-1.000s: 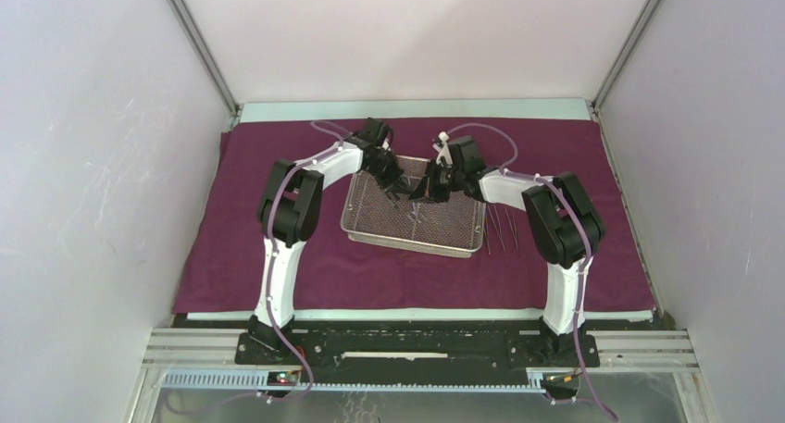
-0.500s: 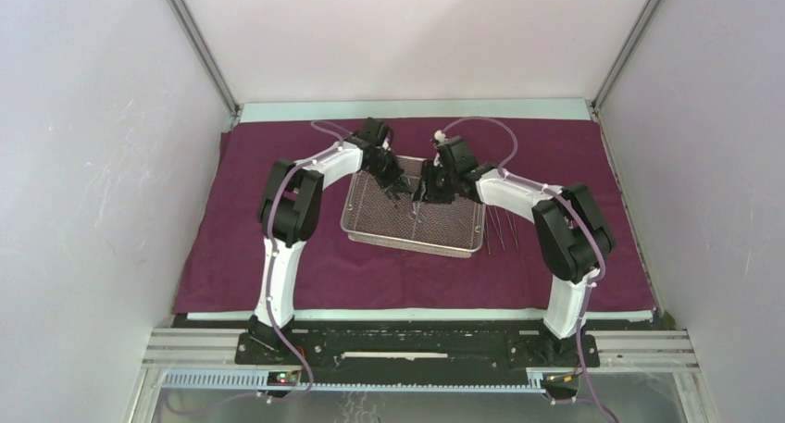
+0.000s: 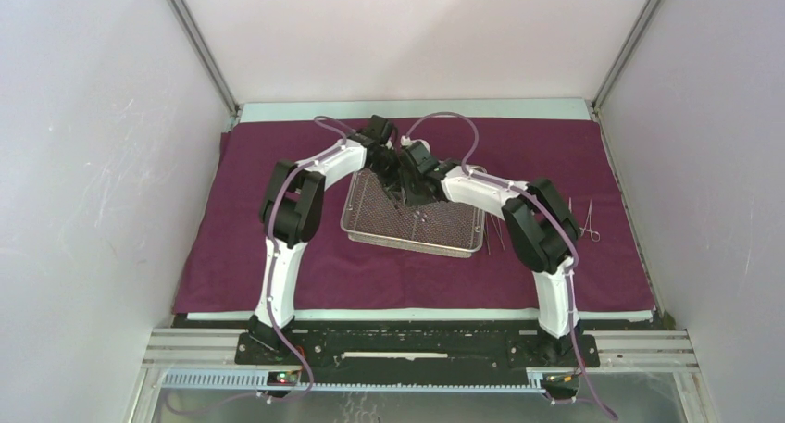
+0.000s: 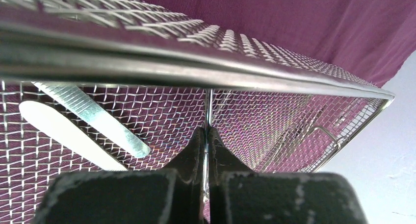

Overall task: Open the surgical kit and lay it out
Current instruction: Pick up the medical item from the container.

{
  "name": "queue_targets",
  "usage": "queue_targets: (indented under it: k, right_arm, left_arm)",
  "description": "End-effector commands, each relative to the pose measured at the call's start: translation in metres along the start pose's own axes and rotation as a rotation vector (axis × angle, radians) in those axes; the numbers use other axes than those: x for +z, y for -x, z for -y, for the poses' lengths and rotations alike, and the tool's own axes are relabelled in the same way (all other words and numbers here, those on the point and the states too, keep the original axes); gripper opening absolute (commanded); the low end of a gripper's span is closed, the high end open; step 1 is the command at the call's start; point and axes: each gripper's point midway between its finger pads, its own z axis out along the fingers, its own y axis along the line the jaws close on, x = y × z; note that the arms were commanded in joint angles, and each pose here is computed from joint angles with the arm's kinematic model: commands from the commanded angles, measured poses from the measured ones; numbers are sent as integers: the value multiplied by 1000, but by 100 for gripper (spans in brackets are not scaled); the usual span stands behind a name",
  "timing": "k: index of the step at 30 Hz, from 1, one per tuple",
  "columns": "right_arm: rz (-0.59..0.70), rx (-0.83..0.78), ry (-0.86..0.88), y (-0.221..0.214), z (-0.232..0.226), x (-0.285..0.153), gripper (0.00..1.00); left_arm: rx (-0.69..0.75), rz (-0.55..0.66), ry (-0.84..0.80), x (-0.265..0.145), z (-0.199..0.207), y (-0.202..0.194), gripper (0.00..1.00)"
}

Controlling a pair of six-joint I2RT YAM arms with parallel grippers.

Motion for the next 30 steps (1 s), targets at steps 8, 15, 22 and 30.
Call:
queue_targets:
  k: [8, 15, 22, 30]
  right_arm:
    - [-4, -83, -177, 9, 27, 8, 21]
    - [41, -58, -132, 26, 27, -11, 0]
    - [120, 14, 16, 53, 23, -44, 0]
    - [180, 185, 326, 80, 14, -84, 0]
  left_arm:
    - [43, 36, -37, -17, 23, 8, 0]
    - [88, 57, -82, -39, 42, 16, 23]
    - [136, 130, -159, -80, 67, 31, 56]
    - [154, 188, -297, -126, 79, 38, 56]
